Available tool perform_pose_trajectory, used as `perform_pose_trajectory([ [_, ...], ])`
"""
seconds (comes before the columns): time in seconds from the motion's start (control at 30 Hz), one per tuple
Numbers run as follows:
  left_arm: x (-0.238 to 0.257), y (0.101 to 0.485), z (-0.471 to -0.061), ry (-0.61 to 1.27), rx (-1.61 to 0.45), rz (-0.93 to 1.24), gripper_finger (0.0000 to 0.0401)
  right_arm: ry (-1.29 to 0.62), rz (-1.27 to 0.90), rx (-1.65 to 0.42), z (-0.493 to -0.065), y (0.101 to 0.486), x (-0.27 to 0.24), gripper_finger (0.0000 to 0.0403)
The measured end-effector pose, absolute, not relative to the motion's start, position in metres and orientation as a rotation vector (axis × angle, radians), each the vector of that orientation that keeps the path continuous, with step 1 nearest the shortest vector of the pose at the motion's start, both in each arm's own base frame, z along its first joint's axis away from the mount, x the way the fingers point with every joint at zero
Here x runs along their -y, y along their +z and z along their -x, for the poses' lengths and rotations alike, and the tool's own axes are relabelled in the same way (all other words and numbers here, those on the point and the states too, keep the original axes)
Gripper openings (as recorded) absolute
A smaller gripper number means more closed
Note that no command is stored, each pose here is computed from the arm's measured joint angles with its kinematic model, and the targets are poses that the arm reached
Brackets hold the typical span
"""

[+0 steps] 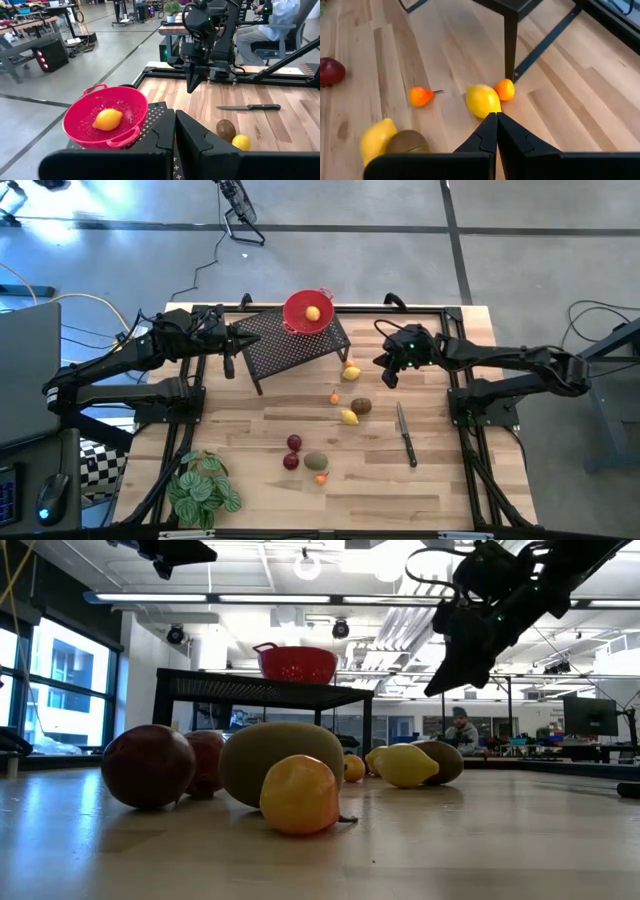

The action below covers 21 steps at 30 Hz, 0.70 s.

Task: Pick & Place Fruit
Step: Put the top kiwi into the red strainer bowl on the shelf

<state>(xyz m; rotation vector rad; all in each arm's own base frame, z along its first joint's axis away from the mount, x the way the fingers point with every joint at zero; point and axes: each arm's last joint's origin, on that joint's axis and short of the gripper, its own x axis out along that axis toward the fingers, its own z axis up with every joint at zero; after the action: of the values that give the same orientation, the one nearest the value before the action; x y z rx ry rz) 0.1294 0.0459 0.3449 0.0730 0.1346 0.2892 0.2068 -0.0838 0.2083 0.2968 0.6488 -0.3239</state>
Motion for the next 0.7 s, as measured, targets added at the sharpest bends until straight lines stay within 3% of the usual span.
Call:
perform_pose_trajectory([
  [0.53, -0.045, 0.34, -0.129, 0.268, -0.174, -0.01, 0.0009, -0.319, -0.249, -0.471, -0.216, 0.223, 0.088, 0.0002],
  [0.7, -0.046, 0.337, -0.129, 0.277, -0.201, -0.003, 0.0009, -0.343, -0.13, -0.477, -0.216, 0.224, 0.089, 0.0002],
])
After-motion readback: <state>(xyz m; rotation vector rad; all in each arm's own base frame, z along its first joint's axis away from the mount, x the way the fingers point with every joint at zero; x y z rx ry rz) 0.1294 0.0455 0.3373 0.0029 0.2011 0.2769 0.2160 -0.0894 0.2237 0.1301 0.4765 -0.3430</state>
